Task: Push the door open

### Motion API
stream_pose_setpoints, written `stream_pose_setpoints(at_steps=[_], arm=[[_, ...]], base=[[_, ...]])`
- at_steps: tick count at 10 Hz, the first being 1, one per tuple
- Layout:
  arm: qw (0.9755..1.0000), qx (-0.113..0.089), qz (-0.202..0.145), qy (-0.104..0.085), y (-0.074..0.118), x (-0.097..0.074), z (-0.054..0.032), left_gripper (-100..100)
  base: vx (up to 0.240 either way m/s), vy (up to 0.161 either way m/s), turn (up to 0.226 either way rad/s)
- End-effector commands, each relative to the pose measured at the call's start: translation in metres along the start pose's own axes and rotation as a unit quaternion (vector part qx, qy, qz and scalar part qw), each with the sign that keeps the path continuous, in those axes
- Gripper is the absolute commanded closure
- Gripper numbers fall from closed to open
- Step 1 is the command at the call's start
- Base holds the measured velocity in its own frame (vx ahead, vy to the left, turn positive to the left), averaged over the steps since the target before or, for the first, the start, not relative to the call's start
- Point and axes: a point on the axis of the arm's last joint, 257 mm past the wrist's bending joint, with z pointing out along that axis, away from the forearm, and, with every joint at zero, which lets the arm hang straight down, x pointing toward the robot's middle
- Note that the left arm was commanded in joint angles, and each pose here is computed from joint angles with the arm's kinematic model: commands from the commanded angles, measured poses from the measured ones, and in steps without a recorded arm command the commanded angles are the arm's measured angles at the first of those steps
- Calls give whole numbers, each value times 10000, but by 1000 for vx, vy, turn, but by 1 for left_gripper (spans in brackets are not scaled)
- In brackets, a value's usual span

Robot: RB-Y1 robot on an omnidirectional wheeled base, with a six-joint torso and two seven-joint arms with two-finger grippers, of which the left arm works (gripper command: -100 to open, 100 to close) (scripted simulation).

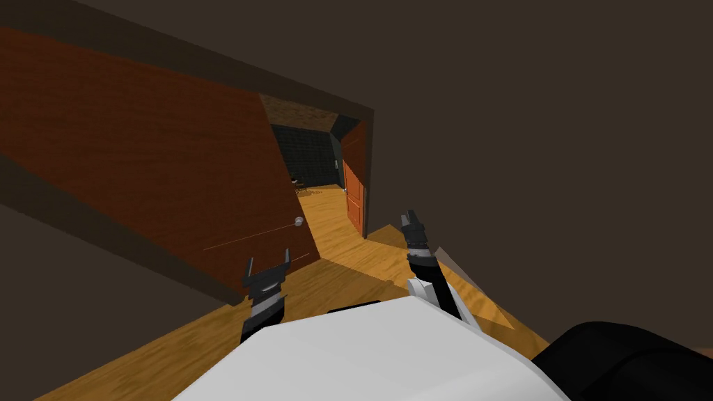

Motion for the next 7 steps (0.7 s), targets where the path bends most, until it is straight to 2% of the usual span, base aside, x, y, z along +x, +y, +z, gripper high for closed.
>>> stream_pose_setpoints(at_steps=[1,4,7], arm=[[9997,11,-197,-157,9,-135,-75,-100],[9976,46,-525,-449,25,-365,-215,-100],[9937,105,-826,-747,30,-595,-370,-100]], base=[[74,65,-140],[87,58,-161],[74,52,-159]])
